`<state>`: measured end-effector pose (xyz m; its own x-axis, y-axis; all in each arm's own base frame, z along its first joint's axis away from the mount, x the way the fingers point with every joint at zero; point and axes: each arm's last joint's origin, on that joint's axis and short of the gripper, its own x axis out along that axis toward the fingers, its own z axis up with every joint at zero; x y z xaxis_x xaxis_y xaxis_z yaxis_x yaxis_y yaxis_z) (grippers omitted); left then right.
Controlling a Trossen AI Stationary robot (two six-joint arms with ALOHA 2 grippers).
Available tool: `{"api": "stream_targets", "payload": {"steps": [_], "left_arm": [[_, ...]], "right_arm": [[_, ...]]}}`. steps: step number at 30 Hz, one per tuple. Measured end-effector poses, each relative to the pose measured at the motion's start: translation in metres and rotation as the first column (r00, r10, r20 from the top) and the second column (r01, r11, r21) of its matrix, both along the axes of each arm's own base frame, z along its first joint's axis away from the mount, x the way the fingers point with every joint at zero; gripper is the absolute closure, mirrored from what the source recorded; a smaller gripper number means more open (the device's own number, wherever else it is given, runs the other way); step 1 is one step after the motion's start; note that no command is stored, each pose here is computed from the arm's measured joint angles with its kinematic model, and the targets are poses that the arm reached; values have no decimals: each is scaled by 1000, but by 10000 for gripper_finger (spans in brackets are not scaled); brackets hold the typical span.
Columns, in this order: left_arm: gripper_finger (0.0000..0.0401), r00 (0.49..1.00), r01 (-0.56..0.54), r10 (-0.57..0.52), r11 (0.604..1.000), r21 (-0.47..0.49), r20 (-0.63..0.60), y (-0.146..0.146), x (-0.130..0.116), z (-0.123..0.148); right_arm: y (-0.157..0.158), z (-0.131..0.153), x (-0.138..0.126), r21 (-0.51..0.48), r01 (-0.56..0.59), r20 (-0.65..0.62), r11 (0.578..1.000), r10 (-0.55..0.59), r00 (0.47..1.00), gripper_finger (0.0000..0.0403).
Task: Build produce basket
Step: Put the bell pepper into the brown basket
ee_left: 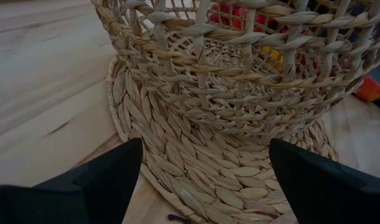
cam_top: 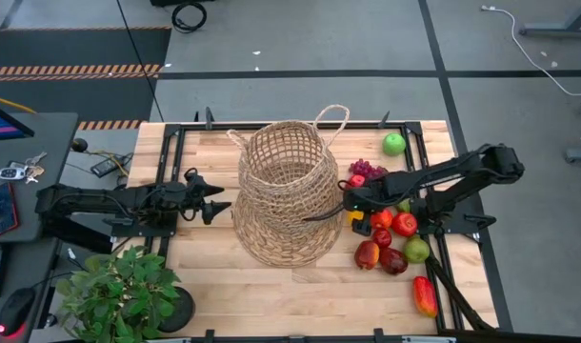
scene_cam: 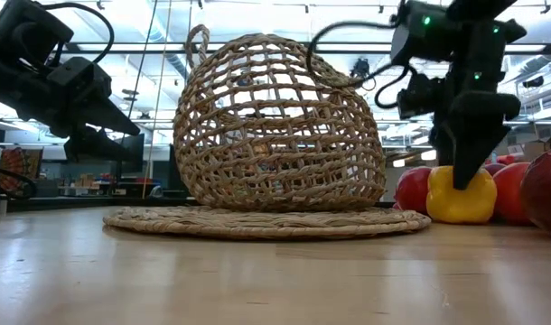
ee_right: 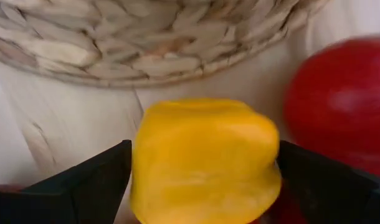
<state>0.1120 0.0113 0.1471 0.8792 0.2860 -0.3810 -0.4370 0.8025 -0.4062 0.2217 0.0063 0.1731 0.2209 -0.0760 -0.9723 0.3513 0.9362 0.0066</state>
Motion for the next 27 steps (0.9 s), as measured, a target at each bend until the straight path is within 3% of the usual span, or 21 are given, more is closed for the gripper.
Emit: {"api": "stream_targets", "payload": {"steps": [9,14,20,27], "left_arm": [[44,1000,0,0,1000,0,1,0,0,0],[44,1000,0,0,1000,0,0,0,0,0],[44,1000,0,0,1000,0,1,0,0,0],[44,1000,0,0,1000,0,0,0,0,0]], "right_arm": [[1,-23,10,25,-79,-81,997,81,993,7],[1,-22,10,38,-82,-76,996,85,994,31],[2,-14,7,66,-82,-49,994,85,995,62],[5,21,4,166,-63,25,984,60,998,53]]}}
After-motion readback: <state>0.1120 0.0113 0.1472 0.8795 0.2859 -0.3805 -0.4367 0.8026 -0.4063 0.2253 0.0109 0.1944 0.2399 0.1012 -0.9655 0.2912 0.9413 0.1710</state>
